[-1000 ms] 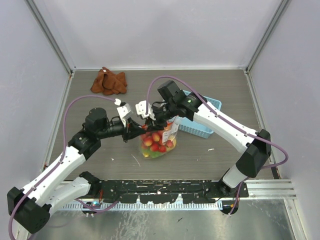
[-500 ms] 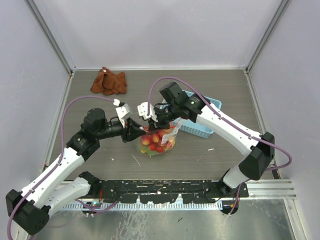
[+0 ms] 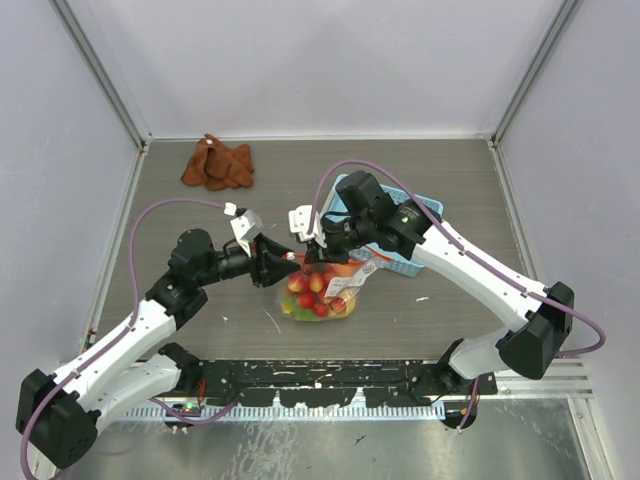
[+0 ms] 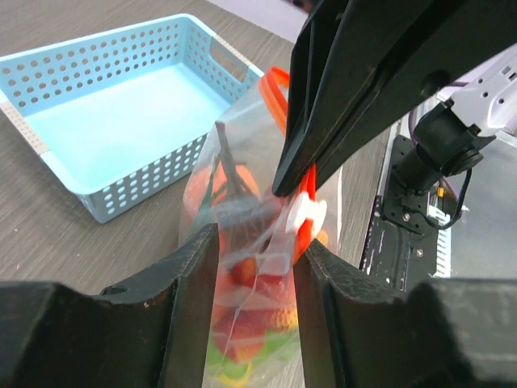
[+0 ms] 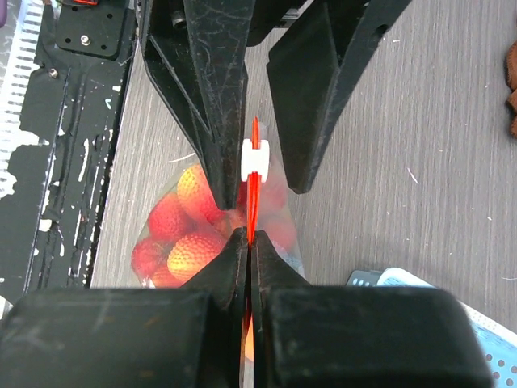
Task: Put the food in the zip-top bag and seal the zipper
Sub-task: Zip the zipper food storage bag at the center of the board.
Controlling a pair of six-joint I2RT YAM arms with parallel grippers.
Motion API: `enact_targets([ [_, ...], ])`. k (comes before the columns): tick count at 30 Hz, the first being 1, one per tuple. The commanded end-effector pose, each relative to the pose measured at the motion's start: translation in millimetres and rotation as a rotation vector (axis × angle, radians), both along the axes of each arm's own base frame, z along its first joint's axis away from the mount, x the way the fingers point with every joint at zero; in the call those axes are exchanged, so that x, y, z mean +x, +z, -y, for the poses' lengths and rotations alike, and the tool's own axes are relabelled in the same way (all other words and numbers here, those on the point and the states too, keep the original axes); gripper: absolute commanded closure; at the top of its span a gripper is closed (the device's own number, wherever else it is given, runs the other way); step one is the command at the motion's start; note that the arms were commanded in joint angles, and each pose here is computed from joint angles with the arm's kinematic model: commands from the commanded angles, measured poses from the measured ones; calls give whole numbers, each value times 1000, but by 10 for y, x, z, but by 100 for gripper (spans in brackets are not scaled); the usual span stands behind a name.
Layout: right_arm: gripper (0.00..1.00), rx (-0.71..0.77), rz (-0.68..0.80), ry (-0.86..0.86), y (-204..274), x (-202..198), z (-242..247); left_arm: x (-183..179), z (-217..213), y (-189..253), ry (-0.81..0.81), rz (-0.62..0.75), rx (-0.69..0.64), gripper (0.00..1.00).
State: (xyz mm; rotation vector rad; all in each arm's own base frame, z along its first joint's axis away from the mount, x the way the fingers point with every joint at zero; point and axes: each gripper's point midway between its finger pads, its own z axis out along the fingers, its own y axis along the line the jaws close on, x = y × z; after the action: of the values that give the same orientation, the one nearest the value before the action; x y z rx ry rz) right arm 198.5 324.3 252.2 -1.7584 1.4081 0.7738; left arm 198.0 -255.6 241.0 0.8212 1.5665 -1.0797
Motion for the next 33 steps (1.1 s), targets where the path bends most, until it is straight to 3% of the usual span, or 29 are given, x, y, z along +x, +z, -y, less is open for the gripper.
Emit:
enact_targets([
  [1,99,138,69,-2,393,10,-78,38,87,318,-17,105,-94,58],
  [4,99,137,63,-7,374,7,-71,16,122,335,-39,113,-103,63],
  [8,99,140,60,-9,375,-1,-67,-32,153,303,-72,112,-97,83],
  [10,99,146,66,-13,387,0,-62,-67,158,285,-89,111,-93,87],
  [12,99,157,77,-18,407,5,-59,-87,153,274,-89,108,-92,86],
  [15,99,174,85,-16,439,-6,-59,-58,125,246,-57,105,-91,72],
  [20,99,182,88,-17,459,-13,-55,-20,112,162,-31,88,-80,71],
  [23,99,182,84,-16,455,-18,-55,-9,129,160,-35,85,-77,79],
  [27,93,178,63,-10,411,-45,-60,-26,161,215,-64,99,-78,99],
  [33,74,219,38,-13,490,-60,-113,-68,153,223,-76,107,-71,100],
])
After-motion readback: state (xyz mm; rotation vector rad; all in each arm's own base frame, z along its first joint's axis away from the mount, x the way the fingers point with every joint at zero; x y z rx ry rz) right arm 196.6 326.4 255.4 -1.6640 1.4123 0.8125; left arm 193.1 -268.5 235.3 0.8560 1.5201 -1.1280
